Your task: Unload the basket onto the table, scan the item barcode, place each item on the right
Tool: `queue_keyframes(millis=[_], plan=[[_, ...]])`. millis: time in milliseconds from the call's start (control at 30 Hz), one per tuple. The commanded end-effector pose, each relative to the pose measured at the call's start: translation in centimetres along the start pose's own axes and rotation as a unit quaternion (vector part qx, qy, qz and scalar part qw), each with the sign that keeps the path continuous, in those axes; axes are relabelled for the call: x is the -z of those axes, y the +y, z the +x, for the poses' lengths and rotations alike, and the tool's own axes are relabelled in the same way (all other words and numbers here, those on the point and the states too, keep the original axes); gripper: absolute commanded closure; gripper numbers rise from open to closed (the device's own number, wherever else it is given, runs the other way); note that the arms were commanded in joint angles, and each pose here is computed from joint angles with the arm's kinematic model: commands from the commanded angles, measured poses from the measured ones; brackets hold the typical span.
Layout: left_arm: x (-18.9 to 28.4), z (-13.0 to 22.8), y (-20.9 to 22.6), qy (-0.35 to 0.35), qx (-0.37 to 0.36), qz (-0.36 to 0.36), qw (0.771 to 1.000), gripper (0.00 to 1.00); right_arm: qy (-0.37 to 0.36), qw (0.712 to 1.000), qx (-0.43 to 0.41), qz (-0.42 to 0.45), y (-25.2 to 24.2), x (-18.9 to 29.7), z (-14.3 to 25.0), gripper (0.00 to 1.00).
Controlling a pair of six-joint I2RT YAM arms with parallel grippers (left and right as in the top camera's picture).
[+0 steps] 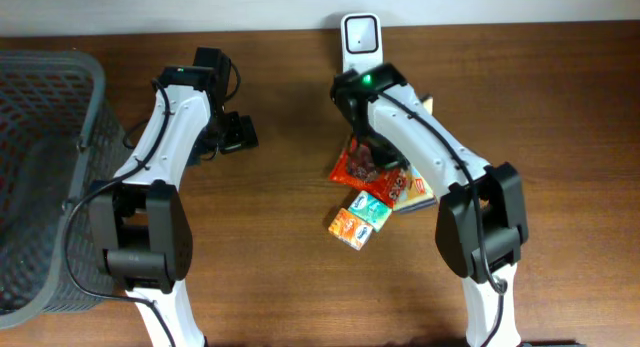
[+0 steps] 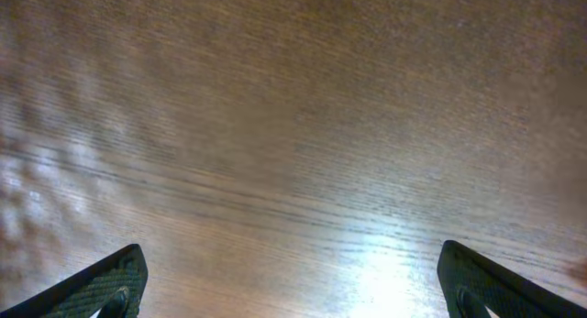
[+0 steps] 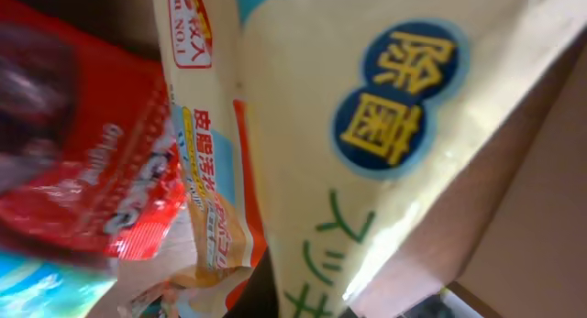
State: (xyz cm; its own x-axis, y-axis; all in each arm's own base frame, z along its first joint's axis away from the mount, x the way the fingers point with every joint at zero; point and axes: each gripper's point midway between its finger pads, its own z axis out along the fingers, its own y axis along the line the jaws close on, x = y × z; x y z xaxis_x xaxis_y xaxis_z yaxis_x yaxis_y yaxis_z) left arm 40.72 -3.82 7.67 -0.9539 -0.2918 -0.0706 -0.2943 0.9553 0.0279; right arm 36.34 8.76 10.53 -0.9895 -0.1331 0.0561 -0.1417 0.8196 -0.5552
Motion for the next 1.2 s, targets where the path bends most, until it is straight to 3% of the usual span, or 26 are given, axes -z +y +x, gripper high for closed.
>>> queue_keyframes(millis=[0, 133, 167, 300, 333, 367, 400, 433, 533, 567, 633, 733, 833, 900, 933, 1000, 1100, 1167], plan=[[0.9, -0.6, 0.2, -0.014, 0.01, 0.003, 1.0, 0.01, 0.003, 1.0, -0.02, 0.02, -0.1, -0.9, 0.6, 0.96], [0.9, -0.4, 0.2, -0.012, 0.01, 0.002, 1.0, 0.01, -0.027, 0.999, -0.019, -0.042, 5.3, 0.2, -0.2, 0.96], [0.9, -0.4, 0.2, -0.01, 0.01, 0.001, 1.0, 0.0, -0.026, 0.998, -0.011, -0.053, 6.7, 0.3, 0.0, 0.9], [0.9, -0.4, 0.1, -0.01, 0.01, 0.003, 1.0, 0.0, -0.052, 0.996, -0.005, -0.077, 9.5, 2.4, 0.0, 0.83], [0.9, -0.2, -0.1, -0.006, 0.009, 0.011, 1.0, 0.05, -0.058, 0.995, -0.007, -0.083, 9.6, 3.0, -0.3, 0.83], [0.9, 0.0, -0.7, 0.001, 0.004, 0.028, 1.0, 0.16, -0.062, 0.994, -0.01, -0.093, 9.8, 3.5, -0.5, 0.82], [1.2, 0.8, -2.5, 0.023, -0.026, 0.082, 0.996, 0.56, -0.069, 0.99, -0.019, -0.123, 10.3, 4.5, -1.1, 0.84], [1.5, 2.0, -4.6, 0.044, -0.065, 0.139, 0.987, 0.78, -0.07, 0.985, -0.028, -0.155, 10.6, 5.5, -1.7, 0.84], [1.3, 3.9, -6.8, 0.064, -0.107, 0.162, 0.979, 0.76, -0.062, 0.958, -0.038, -0.278, 13.8, 7.3, -2.8, 0.84], [1.2, 4.3, -7.1, 0.066, -0.112, 0.16, 0.978, 0.76, -0.077, 0.936, -0.039, -0.341, 15.7, 8.9, -4.0, 0.83], [1.1, 4.2, -6.7, 0.064, -0.111, 0.149, 0.98, 0.76, -0.101, 0.913, -0.043, -0.393, 17.2, 10.7, -5.4, 0.71], [0.9, 4.1, -5.9, 0.062, -0.111, 0.128, 0.984, 0.77, -0.117, 0.884, -0.033, -0.452, 18.9, 12.8, -6.3, 0.71], [0.7, 3.8, -5.2, 0.055, -0.111, 0.106, 0.987, 0.77, -0.151, 0.875, -0.031, -0.459, 15.6, 14.5, -8.0, 0.66], [0.6, 3.7, -5.1, 0.054, -0.111, 0.103, 0.987, 0.77, -0.162, 0.875, -0.078, -0.451, 8.0, 15.3, -9.7, 0.62], [0.6, 3.7, -5.1, 0.053, -0.111, 0.104, 0.987, 0.76, -0.142, 0.877, -0.119, -0.443, 4.0, 13.4, -10.2, 0.63], [0.6, 3.6, -5.0, 0.05, -0.111, 0.1, 0.987, 0.75, -0.085, 0.881, -0.129, -0.446, 2.5, 9.7, -9.3, 0.72], [0.6, 3.2, -5.1, 0.041, -0.112, 0.1, 0.988, 0.71, -0.051, 0.846, -0.026, -0.53, 9.1, 8.6, -7.6, 0.76], [0.5, 3.0, -4.8, 0.038, -0.111, 0.091, 0.989, 0.69, -0.05, 0.842, 0.004, -0.538, 13.0, 7.8, -6.7, 0.83]])
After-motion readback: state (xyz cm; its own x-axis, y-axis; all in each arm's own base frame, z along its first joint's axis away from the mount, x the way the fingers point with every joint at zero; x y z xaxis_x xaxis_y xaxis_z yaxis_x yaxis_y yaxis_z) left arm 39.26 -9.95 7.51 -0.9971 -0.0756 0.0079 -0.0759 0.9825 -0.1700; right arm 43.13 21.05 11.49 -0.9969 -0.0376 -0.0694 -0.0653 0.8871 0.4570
